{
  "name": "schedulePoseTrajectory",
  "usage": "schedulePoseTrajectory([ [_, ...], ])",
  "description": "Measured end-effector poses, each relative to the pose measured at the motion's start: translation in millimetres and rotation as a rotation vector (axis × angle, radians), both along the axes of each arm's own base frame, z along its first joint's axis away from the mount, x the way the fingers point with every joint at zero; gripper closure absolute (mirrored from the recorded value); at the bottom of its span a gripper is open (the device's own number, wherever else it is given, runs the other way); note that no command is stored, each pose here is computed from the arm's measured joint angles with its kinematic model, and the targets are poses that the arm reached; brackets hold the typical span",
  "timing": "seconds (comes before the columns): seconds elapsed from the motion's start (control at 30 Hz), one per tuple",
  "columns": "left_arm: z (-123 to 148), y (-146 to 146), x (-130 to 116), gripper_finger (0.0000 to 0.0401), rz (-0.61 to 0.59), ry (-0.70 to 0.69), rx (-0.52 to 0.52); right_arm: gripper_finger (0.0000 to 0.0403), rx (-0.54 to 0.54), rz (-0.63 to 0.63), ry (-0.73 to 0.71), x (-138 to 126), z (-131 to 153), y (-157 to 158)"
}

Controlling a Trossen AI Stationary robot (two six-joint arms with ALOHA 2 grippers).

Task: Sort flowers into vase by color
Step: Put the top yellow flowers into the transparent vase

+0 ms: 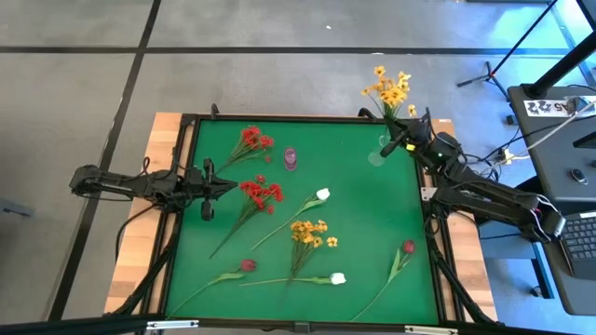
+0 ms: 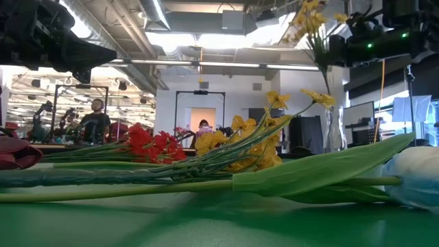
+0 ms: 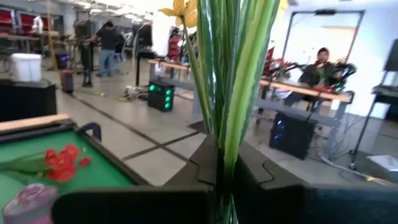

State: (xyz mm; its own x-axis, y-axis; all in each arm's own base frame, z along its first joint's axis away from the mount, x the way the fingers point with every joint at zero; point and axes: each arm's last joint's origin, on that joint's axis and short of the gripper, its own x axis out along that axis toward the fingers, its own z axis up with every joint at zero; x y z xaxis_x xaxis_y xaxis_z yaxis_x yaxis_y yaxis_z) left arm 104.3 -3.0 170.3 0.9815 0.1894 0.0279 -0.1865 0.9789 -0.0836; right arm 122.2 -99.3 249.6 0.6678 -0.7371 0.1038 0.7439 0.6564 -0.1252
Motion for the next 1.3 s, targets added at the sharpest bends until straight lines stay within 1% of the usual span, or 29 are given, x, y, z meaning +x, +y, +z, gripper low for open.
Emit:
schedulePoseTrajectory([
  [0.2,0,0,0,0.0401,0.0,0.0,0.0,0.0381,0.053,-0.013,0.018,3,-7,-7],
  [0.5,0,0,0,0.0401,0.0,0.0,0.0,0.0381,0.09,-0.013,0.057,1,-11,-6],
  [0.6,0,0,0,0.0401,0.0,0.0,0.0,0.0381,0.118,-0.013,0.08,-2,-14,-3],
  [0.67,0,0,0,0.0401,0.0,0.0,0.0,0.0373,0.144,-0.014,0.092,-5,-15,-1],
  [0.73,0,0,0,0.0401,0.0,0.0,0.0,0.0355,0.161,-0.015,0.101,-7,-17,1],
  [0.87,0,0,0,0.0401,0.0,0.0,0.0,0.03,0.174,-0.015,0.091,-11,-16,4],
  [1.0,0,0,0,0.0401,0.0,0.0,0.0,0.0244,0.165,-0.012,0.069,-13,-13,6],
  [1.07,0,0,0,0.0401,0.0,0.0,0.0,0.0222,0.159,-0.011,0.062,-14,-12,7],
  [1.2,0,0,0,0.0401,0.0,0.0,0.0,0.0192,0.169,-0.012,0.072,-16,-13,8],
  [1.3,0,0,0,0.0401,0.0,0.0,0.0,0.0182,0.204,-0.014,0.113,-19,-13,10],
])
